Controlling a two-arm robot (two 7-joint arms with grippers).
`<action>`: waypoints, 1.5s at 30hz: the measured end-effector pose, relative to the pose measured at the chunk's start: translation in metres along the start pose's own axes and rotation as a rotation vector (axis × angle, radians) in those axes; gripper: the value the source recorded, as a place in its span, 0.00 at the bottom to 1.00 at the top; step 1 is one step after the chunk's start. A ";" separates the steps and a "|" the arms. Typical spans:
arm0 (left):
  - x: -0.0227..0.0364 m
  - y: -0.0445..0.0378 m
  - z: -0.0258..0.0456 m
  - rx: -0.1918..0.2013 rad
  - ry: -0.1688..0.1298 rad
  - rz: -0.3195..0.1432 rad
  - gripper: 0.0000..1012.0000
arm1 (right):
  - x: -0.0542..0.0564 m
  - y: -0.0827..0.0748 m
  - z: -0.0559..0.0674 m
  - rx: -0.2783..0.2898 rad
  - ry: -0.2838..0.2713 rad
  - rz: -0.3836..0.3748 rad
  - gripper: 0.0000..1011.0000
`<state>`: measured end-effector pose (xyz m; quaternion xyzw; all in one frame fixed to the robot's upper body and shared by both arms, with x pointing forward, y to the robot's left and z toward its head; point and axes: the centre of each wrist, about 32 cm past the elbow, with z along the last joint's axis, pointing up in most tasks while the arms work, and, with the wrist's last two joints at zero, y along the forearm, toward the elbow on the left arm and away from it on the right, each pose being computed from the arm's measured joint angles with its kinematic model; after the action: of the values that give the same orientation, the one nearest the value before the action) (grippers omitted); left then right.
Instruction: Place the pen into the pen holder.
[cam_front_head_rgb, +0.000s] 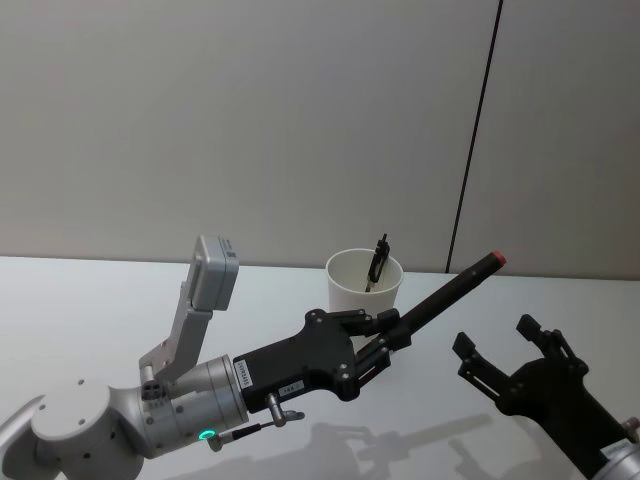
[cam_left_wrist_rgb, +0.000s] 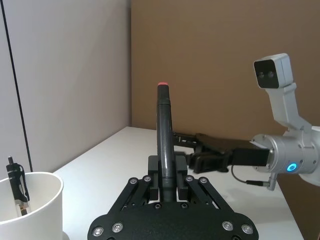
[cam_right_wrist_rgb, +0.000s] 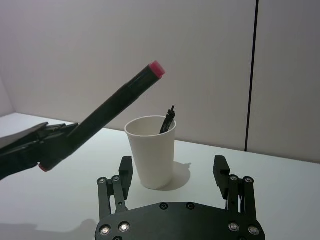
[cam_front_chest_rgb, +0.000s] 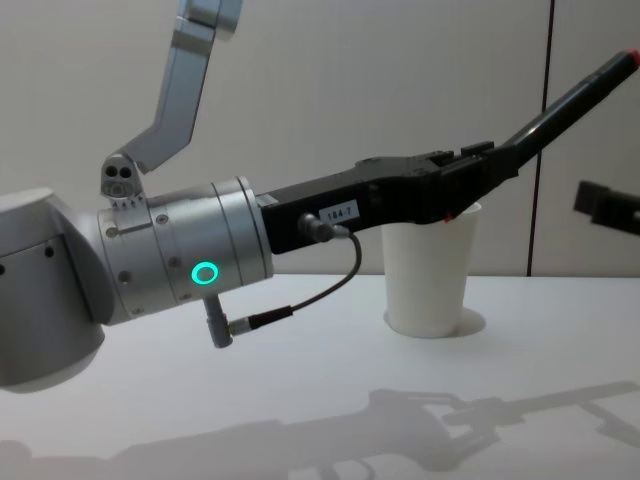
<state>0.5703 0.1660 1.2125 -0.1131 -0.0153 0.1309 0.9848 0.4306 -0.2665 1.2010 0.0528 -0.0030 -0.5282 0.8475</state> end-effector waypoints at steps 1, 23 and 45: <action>0.0000 0.0000 0.0000 0.000 0.000 0.000 0.20 | 0.002 -0.003 0.002 0.001 0.016 0.007 0.99; -0.0001 -0.0002 0.0000 0.000 0.001 -0.001 0.20 | 0.025 -0.033 0.038 -0.013 0.329 0.152 0.99; -0.0001 -0.0002 0.0000 0.000 0.001 -0.001 0.20 | 0.018 -0.025 0.061 -0.047 0.497 0.207 0.99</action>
<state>0.5703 0.1658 1.2125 -0.1132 -0.0149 0.1306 0.9848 0.4125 -0.2991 1.2583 0.1604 0.2121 -0.4093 0.8728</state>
